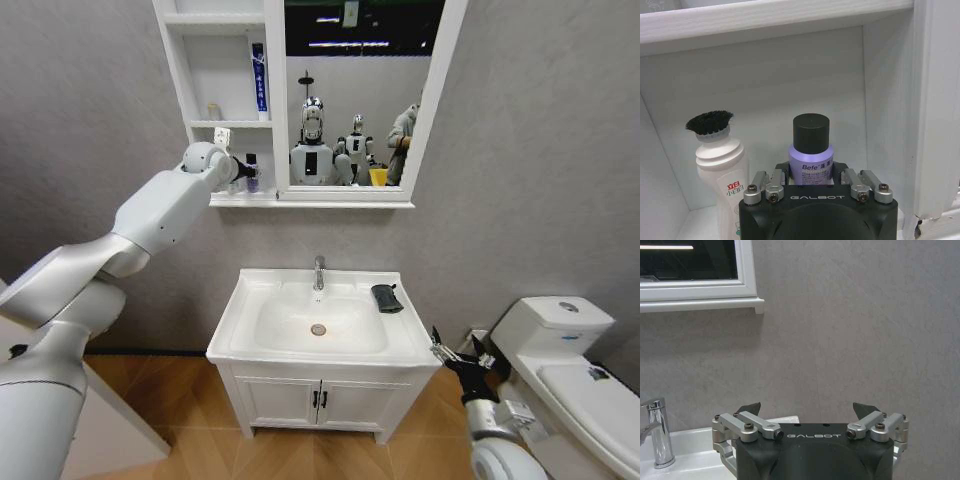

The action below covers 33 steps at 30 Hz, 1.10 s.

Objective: Move facial cleanser and shampoo from washbasin to cabinet, then wipe washbasin with towel.

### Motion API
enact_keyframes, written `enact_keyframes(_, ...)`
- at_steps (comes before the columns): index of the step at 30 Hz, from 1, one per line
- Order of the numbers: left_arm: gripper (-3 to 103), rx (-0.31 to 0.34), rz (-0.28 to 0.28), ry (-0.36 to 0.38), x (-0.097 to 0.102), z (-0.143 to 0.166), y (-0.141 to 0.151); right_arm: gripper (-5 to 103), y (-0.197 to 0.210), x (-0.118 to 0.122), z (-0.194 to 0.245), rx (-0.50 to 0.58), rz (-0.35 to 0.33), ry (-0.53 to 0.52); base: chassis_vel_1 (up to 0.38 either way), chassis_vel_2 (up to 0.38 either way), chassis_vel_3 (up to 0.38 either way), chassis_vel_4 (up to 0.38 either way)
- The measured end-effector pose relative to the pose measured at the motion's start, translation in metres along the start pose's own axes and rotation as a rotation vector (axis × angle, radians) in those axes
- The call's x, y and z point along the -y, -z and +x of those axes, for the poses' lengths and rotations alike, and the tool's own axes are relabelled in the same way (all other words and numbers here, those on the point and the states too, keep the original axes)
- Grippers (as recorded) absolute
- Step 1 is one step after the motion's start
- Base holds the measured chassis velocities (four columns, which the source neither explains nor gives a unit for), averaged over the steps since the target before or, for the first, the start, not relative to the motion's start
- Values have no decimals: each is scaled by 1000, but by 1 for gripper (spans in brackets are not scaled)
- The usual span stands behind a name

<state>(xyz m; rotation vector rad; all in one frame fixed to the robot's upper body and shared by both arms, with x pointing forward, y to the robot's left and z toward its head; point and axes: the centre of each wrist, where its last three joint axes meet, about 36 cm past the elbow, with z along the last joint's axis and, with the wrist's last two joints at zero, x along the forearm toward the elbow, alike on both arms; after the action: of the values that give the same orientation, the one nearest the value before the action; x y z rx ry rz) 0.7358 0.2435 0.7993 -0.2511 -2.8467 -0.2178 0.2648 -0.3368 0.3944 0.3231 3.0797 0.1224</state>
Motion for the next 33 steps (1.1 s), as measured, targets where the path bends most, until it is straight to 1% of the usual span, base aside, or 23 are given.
enact_keyframes(7,43,-1,21,11,3,-9,-1,100,-1,1,1,-3,1,-5,0,0,0,0)
enact_keyframes(16,44,-9,18,22,7,-12,-7,100,-4,1,4,-8,-4,-11,0,0,0,0)
enact_keyframes(17,55,-9,18,25,7,-12,-7,100,-4,1,4,-8,-4,-10,0,0,0,0)
enact_keyframes(19,55,-8,17,25,7,-12,-7,100,-4,0,3,-8,-5,-9,0,0,0,0)
enact_keyframes(20,66,-7,16,26,7,-11,-8,100,-5,-1,4,-9,-9,-8,0,0,0,0)
enact_keyframes(22,66,-6,14,26,7,-11,-9,100,-5,-2,5,-9,-11,-7,0,0,0,0)
enact_keyframes(24,77,-4,10,29,6,-9,-10,100,-6,-4,6,-11,-11,-6,0,0,0,0)
enact_keyframes(25,77,-4,10,29,6,-9,-10,100,-6,-4,6,-11,-11,-6,0,0,0,0)
enact_keyframes(26,88,-3,2,33,6,-7,-10,100,-6,-3,5,-11,-8,-5,0,0,0,0)
enact_keyframes(27,88,-2,-2,34,5,-6,-10,100,-5,-2,5,-10,-4,-5,0,0,0,0)
enact_keyframes(29,97,-1,-10,33,5,-3,-11,100,-1,5,-1,0,11,-3,0,0,0,0)
enact_keyframes(30,99,-1,-13,32,6,-1,-11,100,1,8,-3,4,19,-1,0,0,0,0)
enact_keyframes(33,100,-3,-18,27,6,4,-14,100,6,13,-10,14,37,6,0,0,0,0)
